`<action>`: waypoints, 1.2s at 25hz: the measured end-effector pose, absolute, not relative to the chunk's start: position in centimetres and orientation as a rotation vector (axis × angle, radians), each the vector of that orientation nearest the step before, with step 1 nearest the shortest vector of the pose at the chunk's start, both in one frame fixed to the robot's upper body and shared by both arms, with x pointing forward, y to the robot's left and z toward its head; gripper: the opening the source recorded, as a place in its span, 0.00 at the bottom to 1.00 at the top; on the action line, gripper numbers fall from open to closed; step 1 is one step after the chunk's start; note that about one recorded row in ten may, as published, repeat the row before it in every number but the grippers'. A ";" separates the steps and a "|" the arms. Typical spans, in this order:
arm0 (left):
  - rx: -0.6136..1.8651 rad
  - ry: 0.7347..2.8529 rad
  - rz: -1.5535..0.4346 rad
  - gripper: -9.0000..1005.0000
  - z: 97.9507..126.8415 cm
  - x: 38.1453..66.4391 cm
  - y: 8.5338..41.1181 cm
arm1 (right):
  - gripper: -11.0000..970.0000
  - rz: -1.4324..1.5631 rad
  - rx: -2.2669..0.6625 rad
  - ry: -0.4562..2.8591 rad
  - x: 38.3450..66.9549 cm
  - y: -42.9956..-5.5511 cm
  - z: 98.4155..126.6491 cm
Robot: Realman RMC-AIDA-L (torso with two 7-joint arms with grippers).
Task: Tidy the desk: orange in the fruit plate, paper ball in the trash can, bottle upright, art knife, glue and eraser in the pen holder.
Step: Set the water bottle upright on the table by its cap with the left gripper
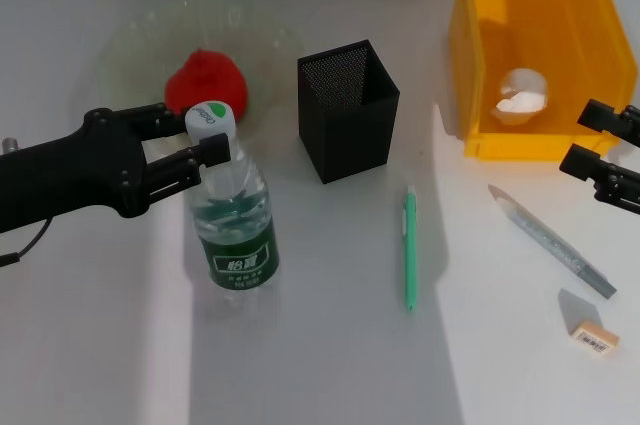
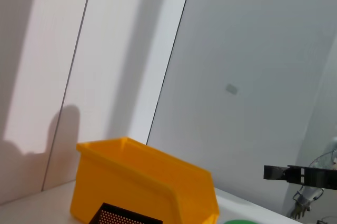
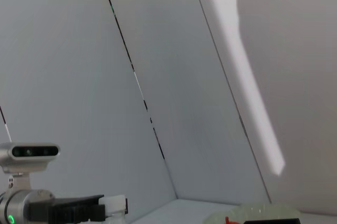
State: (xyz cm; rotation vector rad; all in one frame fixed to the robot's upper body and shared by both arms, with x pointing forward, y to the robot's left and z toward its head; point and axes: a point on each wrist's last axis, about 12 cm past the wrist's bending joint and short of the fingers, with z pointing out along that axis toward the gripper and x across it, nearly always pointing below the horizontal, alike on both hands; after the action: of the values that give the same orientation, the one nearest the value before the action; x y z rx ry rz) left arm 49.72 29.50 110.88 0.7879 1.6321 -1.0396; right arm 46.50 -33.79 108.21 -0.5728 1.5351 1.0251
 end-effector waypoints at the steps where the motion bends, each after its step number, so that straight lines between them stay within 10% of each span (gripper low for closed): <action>1: 0.795 1.614 -1.029 0.44 110.6 49.6 29.6 | 0.83 1.033 -0.568 1.527 46.4 -33.6 108.1; 30: 0.901 1.453 -0.862 0.44 108.3 49.3 29.4 | 0.83 1.184 -0.785 1.611 46.4 -31.8 107.5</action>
State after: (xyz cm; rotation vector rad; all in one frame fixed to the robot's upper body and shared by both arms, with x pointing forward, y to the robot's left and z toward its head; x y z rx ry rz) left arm 49.31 29.37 108.25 0.9005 1.4531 -0.8620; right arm 46.37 -31.81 107.51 -0.7847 1.6109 1.1837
